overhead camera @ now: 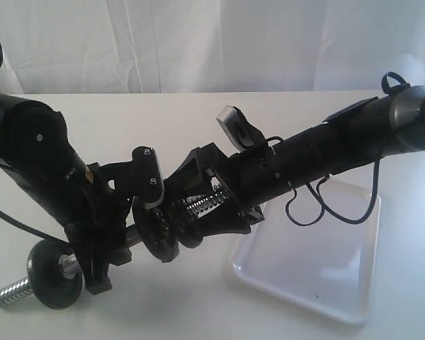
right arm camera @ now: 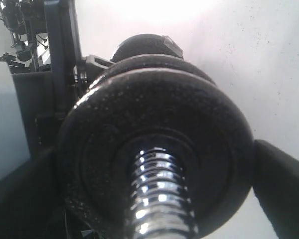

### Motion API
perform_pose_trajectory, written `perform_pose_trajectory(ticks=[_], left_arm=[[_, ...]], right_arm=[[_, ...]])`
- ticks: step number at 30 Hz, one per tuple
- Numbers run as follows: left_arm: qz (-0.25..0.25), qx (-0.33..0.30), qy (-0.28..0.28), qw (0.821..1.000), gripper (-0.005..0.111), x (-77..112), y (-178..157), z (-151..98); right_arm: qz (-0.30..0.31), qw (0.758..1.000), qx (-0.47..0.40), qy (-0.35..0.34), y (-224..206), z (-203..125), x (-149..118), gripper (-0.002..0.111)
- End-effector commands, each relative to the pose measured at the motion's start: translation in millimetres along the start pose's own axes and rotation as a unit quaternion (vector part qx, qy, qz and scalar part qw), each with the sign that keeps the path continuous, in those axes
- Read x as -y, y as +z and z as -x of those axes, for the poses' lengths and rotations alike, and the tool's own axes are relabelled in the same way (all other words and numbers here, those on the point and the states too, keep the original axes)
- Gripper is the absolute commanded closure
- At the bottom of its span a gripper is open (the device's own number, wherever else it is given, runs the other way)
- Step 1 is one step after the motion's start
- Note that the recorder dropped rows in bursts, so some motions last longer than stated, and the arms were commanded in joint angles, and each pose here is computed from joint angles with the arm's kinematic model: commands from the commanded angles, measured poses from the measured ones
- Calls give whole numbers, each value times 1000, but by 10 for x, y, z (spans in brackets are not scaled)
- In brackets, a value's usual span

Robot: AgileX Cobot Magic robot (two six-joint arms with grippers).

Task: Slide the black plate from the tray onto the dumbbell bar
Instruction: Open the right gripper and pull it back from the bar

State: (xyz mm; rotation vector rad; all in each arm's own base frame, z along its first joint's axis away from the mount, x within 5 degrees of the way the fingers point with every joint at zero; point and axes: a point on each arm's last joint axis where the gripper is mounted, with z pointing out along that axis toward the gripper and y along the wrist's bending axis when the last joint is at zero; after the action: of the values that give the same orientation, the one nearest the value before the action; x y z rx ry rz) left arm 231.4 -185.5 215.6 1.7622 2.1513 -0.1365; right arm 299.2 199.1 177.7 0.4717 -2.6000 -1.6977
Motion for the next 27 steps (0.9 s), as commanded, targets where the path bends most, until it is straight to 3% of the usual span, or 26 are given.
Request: perform_pose_trajectory(ticks=[1, 4, 10, 13, 27], left_arm=[[76, 113, -35, 990, 107, -141, -324, 240], [76, 113, -35, 990, 107, -141, -324, 240], [76, 113, -35, 990, 107, -141, -324, 240], [76, 113, -35, 990, 107, -141, -324, 240], [75, 112, -35, 990, 107, -140, -322, 238]], right_arm=[[18, 999, -41, -13, 61, -86, -47, 101], [18, 999, -41, -13, 61, -86, -47, 82], [16, 999, -43, -22, 60, -91, -43, 23], [15, 999, -45, -26, 60, -93, -41, 6], [-4, 999, -19, -35, -178, 48, 33, 3]])
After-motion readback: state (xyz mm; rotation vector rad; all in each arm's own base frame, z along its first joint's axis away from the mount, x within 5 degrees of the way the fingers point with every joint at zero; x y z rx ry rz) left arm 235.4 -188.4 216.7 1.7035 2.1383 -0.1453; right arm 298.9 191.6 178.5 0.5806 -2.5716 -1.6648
